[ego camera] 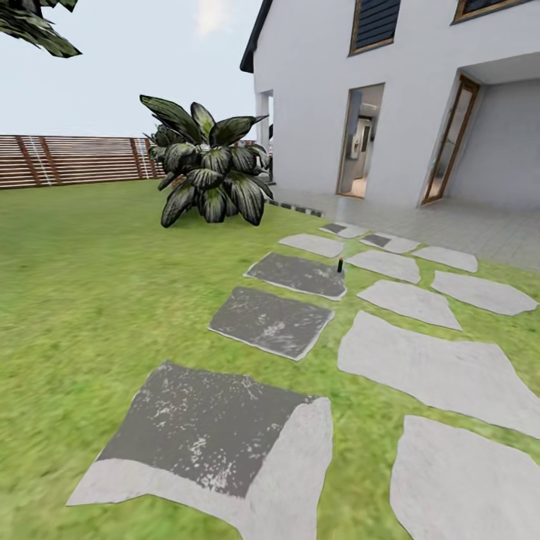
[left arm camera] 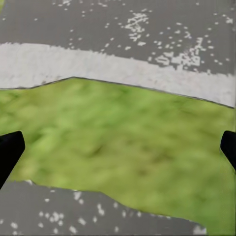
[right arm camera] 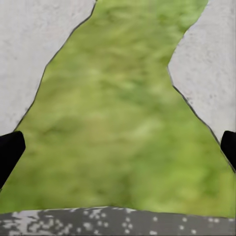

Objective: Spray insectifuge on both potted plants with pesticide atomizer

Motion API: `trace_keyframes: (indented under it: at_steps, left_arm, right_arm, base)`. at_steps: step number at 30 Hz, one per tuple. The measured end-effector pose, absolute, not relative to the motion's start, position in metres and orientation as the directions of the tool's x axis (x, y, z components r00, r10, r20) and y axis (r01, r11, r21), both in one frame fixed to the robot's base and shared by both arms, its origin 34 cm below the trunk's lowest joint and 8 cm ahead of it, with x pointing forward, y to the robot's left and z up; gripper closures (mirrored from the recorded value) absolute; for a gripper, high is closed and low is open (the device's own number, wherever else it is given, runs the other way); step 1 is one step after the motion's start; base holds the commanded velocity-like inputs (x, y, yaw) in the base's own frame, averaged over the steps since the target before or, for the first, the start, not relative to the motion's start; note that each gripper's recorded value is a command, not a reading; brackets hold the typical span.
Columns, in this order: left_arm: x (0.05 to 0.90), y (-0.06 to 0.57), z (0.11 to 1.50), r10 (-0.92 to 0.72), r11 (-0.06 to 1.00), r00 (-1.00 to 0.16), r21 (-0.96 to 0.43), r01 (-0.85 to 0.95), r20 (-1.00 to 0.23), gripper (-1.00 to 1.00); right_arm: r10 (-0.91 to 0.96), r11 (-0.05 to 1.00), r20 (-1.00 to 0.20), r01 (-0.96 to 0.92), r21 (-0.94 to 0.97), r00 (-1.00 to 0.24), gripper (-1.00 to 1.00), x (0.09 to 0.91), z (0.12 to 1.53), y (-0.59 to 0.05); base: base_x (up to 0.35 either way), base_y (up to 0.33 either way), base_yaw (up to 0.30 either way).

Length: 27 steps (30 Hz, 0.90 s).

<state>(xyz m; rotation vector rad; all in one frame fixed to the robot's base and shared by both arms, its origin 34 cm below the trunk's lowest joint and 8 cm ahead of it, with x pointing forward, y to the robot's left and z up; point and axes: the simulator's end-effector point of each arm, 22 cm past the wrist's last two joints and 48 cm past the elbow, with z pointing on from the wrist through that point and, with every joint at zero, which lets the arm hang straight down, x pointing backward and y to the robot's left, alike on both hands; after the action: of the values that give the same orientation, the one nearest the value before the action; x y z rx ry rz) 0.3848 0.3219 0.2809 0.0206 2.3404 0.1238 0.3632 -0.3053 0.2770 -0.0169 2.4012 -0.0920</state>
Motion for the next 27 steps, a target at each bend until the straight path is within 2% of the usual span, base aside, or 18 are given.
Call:
trace_keyframes:
  at_steps: [10, 27]
  left_arm:
    - [0.3848, 0.3223, 0.2809, 0.053, 0.995, -0.698, 0.097, -0.023, -0.714, -1.00]
    - [0.3848, 0.3225, 0.2809, 0.053, 0.995, -0.698, 0.097, -0.024, -0.714, -1.00]
  right_arm:
    - [-0.038, 0.997, -0.671, 0.013, -0.071, -0.741, -1.00, 0.3625, 0.2766, -0.3053]
    - [-0.038, 0.997, -0.671, 0.013, -0.071, -0.741, -1.00, 0.3624, 0.2766, -0.3053]
  base:
    - [0.311, -0.125, -0.023]
    - [0.302, -0.142, -0.245]
